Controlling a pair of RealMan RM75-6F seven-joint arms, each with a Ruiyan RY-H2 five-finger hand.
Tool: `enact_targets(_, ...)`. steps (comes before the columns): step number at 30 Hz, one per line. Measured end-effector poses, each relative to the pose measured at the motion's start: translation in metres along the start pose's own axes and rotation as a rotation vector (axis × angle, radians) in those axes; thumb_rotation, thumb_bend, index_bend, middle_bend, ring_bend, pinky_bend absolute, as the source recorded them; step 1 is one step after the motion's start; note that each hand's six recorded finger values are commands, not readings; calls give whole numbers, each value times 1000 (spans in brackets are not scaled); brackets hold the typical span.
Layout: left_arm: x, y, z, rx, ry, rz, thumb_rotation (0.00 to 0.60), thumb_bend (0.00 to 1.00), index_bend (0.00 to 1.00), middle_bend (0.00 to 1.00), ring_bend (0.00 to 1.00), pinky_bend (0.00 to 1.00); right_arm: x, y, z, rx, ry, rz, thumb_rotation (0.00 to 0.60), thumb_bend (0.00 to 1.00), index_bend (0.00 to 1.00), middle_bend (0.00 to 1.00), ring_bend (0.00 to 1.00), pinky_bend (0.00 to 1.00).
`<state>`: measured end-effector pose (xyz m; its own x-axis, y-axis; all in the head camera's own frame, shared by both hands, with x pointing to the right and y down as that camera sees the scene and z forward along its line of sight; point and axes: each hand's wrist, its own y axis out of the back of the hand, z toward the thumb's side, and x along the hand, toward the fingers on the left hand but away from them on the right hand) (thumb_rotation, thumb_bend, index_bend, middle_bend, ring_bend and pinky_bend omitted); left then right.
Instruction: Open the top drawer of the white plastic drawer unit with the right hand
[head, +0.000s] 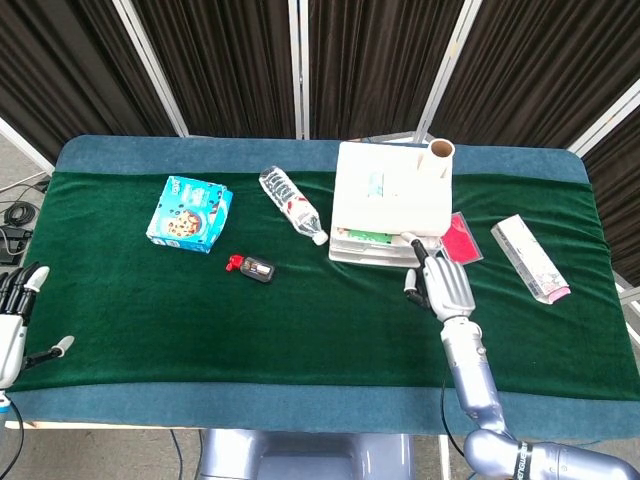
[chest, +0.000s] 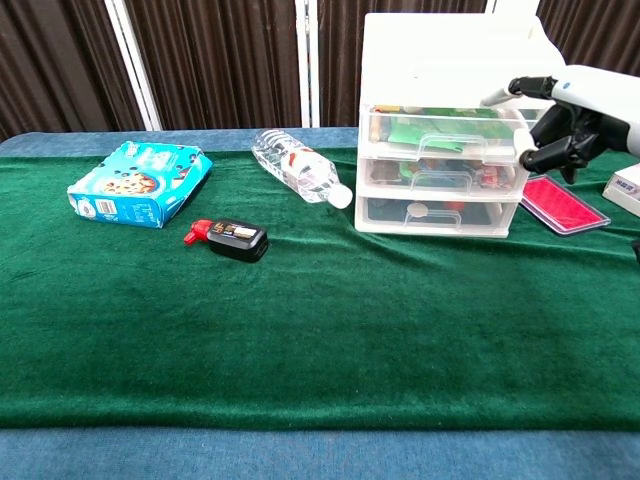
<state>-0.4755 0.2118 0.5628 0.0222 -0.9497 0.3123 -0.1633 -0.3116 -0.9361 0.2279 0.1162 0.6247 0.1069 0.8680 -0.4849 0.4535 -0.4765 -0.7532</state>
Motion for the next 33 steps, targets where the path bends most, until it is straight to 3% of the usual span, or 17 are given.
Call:
enact_targets(10, 0, -1, 1, -2, -3, -7, 600, 135, 0, 0, 0, 0, -5, -2, 3, -22, -5, 8, 600, 686, 245, 881, 893, 696)
enact_targets(22, 0, -1, 0, -3, 0, -7, 600, 135, 0, 0, 0, 0, -11, -6, 2, -34, -14, 8, 600, 687, 252, 880, 893, 696)
enact_targets(33, 0, -1, -1, -6, 4, -6, 600, 135, 0, 0, 0, 0, -11, -5, 4, -46, -11, -5, 600, 686, 360, 881, 893, 696)
